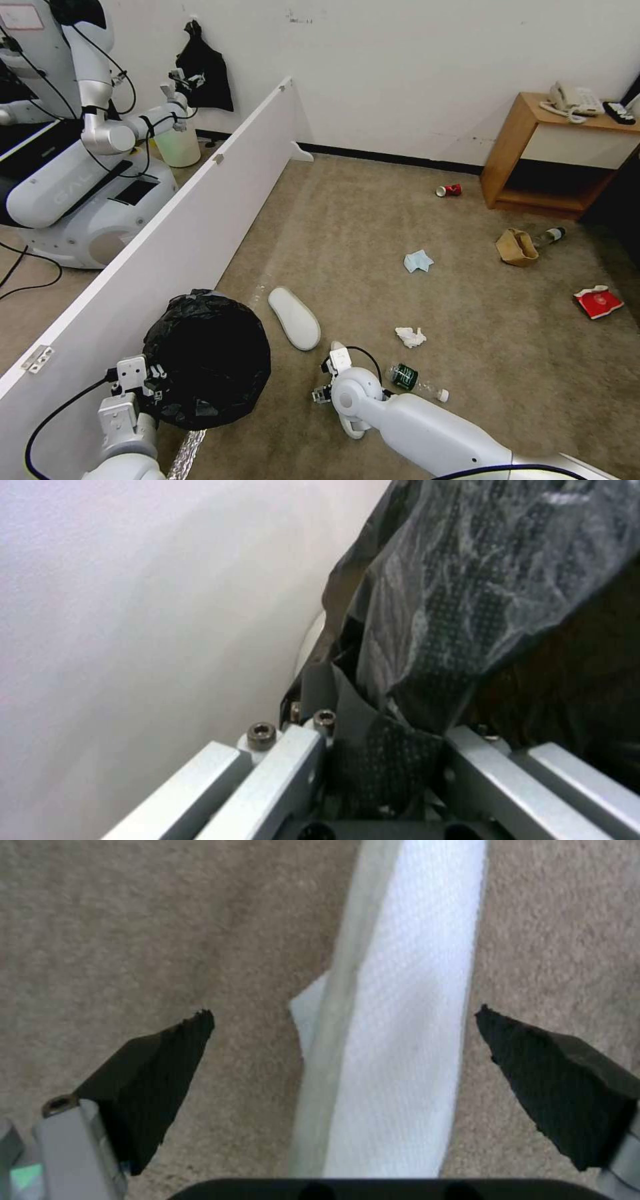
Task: Pick up the trash bin, then pick up the garbage from the floor and place it into the trash bin.
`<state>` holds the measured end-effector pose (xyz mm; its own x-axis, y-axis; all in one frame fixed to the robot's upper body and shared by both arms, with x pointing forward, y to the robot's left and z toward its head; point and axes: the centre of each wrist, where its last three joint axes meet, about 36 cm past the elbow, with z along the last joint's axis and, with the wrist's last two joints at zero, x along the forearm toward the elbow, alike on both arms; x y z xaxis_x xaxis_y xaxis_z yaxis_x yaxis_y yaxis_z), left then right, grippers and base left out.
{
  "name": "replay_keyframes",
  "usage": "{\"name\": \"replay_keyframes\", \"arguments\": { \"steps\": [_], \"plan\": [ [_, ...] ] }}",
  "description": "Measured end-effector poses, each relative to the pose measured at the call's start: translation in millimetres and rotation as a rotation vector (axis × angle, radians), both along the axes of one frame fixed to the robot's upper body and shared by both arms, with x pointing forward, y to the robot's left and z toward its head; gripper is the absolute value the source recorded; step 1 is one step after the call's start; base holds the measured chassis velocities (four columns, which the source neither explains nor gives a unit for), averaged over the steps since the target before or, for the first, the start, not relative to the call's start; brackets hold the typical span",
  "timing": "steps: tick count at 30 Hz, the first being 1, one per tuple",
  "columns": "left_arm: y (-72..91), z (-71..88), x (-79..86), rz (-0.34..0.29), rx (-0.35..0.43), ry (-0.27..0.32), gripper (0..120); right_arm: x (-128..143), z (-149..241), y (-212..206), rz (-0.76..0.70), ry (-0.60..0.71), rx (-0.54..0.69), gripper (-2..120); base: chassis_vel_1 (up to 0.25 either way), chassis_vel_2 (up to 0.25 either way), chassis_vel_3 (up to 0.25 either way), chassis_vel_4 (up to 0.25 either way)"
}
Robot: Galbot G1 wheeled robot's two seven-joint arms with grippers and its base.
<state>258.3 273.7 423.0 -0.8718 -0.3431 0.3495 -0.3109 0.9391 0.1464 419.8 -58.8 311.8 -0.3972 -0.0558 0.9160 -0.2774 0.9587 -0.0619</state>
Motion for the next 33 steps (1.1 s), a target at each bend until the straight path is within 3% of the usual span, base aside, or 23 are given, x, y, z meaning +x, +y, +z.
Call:
{"name": "replay_keyframes", "arguments": {
  "steps": [16,33],
  "plan": [
    [-5.6,-2.1,-1.8,0.003,-0.012,-0.006,1,0.0,-14.8,-32.6,-0.067,0.000,-0.074,100,0.000,0.000,0.000,0.000],
    [-8.8,-10.0,-0.2,0.018,-0.018,0.002,1,6.9,-24.4,-37.8,-0.062,-0.035,-0.084,100,0.000,0.000,0.000,0.000]
  ]
}}
